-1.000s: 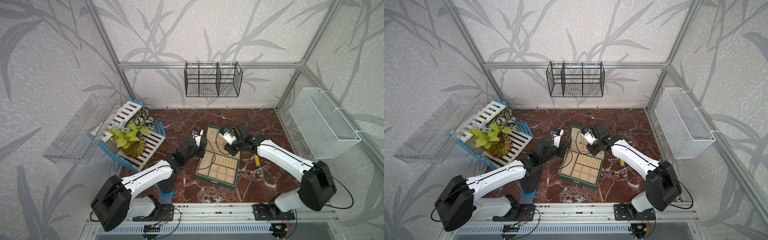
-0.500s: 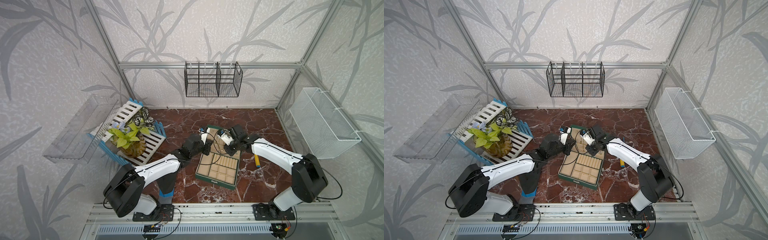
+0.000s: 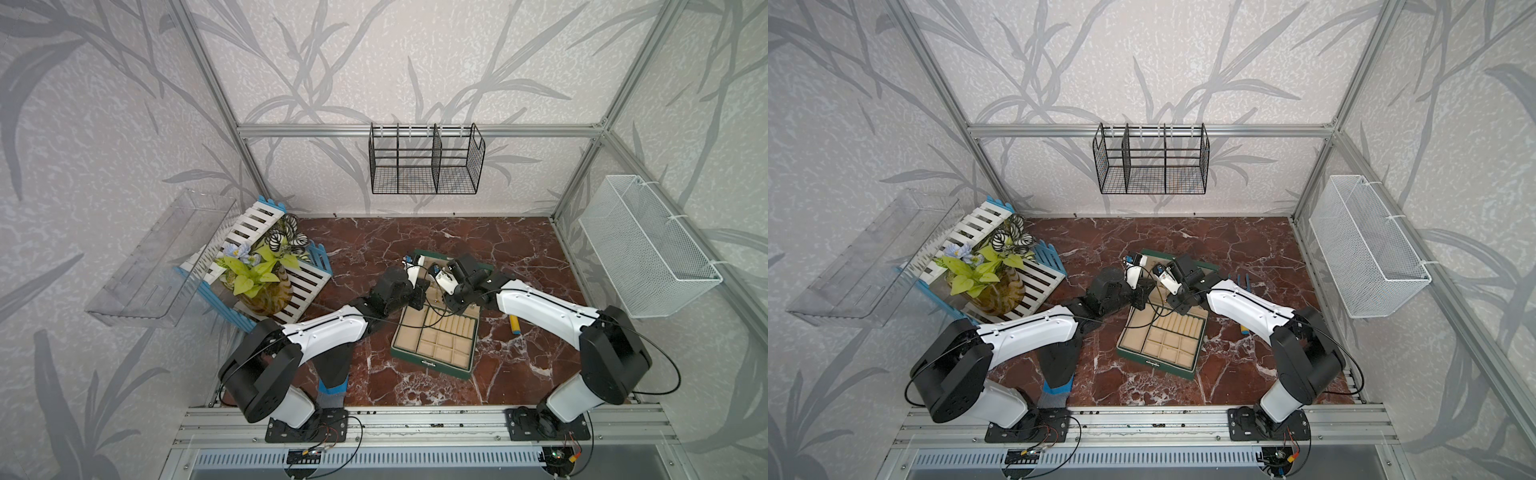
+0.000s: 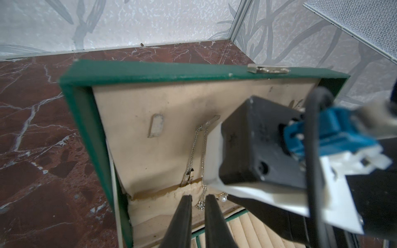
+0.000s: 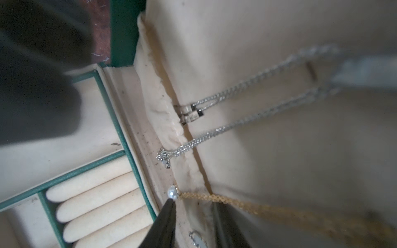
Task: Put jewelry chain into jewelry box
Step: Open the storage slot of the jewelry box.
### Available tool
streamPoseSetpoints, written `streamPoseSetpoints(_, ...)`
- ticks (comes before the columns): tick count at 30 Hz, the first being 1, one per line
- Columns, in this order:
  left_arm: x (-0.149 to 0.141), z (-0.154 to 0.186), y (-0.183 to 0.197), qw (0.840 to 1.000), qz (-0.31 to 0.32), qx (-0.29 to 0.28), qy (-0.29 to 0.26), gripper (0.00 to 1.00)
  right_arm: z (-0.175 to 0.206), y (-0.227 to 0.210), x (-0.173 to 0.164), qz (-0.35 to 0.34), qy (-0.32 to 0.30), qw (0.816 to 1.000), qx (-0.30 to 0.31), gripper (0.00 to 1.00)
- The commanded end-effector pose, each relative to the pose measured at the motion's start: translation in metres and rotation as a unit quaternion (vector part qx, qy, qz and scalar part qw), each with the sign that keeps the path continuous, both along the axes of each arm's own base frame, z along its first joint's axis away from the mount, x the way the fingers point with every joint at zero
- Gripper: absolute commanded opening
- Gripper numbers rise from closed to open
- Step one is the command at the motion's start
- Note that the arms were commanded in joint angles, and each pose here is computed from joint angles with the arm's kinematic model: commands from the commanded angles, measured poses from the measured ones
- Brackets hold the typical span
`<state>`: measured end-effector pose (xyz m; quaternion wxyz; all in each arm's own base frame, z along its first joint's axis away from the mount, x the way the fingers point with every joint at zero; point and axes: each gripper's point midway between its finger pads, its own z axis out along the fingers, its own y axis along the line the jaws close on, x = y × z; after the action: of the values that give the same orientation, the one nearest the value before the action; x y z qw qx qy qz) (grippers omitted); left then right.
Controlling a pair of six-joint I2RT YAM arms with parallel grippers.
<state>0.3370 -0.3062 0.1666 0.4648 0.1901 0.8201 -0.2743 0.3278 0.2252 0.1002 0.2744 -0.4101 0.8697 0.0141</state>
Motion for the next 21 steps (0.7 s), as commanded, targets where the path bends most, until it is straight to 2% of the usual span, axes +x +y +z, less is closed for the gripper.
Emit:
streamPoseSetpoints(1, -0.001, 0.005, 0.002, 1.000, 0.008, -0.013, -0.010, 0.16, 0.016, -0.008, 0.012, -0.016, -0.048, 0.999, -0.009, 0.36)
streamPoseSetpoints(13, -0.002, 0.003, 0.004, 1.000, 0.014, -0.018, -0.005, 0.16, 0.019, -0.012, 0.009, -0.029, -0.052, 0.998, -0.006, 0.42)
streamPoseSetpoints(21, -0.004, -0.001, -0.001, 1.000, 0.000, -0.024, 0.003, 0.16, -0.009, -0.011, 0.003, -0.031, -0.001, 0.999, -0.021, 0.41)
